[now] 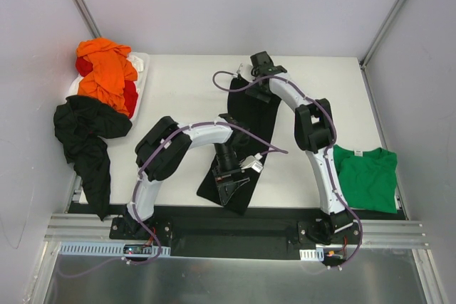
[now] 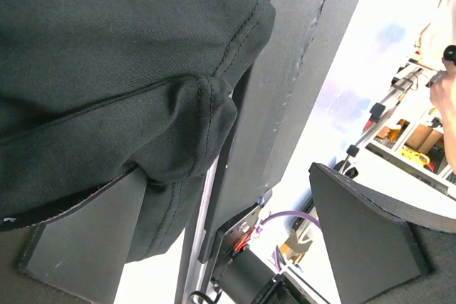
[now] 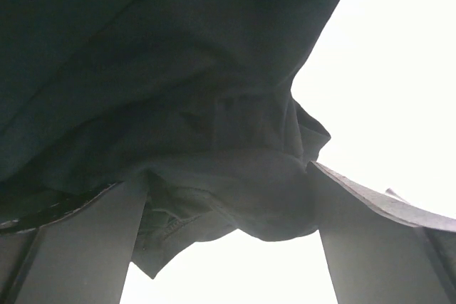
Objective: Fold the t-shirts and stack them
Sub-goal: Rotate the tshirt 90 degrees
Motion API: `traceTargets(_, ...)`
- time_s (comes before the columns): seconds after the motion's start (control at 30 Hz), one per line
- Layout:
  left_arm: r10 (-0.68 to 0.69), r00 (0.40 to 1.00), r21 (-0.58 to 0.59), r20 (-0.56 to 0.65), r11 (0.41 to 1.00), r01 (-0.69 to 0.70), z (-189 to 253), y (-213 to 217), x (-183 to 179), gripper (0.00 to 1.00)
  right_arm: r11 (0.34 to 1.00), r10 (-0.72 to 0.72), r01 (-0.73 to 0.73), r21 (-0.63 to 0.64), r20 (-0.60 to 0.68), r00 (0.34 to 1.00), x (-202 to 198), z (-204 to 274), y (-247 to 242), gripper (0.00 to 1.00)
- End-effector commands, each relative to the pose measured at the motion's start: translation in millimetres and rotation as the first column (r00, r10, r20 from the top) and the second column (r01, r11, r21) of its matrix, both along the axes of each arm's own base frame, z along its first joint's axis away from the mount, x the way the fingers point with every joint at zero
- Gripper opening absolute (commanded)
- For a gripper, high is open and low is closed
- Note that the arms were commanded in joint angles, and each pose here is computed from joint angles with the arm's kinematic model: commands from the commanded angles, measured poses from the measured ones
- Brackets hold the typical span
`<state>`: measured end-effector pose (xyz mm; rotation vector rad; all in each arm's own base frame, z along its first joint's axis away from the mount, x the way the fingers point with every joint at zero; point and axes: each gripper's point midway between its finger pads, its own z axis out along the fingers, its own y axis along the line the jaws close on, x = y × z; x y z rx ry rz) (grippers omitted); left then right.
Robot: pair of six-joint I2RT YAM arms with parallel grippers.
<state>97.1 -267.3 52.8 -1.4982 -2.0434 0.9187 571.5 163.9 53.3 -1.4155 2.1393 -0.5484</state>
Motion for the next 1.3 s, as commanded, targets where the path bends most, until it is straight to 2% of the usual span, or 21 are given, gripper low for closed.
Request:
traceTargets(0.0, -0.012, 0.998, -0.024, -0.065, 1.000, 0.010, 5.6, -6.2, -5.5, 0.99, 0.998, 0.008, -0.002, -0.060, 0.105, 0.994, 28.1, 1.8, -5.6, 0.96)
traceTargets(0.5, -0.014, 0.993, -0.051, -0.115, 0.999, 0.008, 6.8, -26.1, 3.8, 0.99, 0.981, 0.134, -0.092, -0.168, 0.262, 0.956, 61.1, 26.7, 19.1, 0.96)
traceTargets(1.27, 0.012, 0.990, -0.095, -0.142, 0.995, -0.025, 10.2, -49.2, 19.2, 0.99, 0.961, 0.234, -0.163, -0.224, 0.344, 0.909, 68.2, 42.2, 55.9, 0.96)
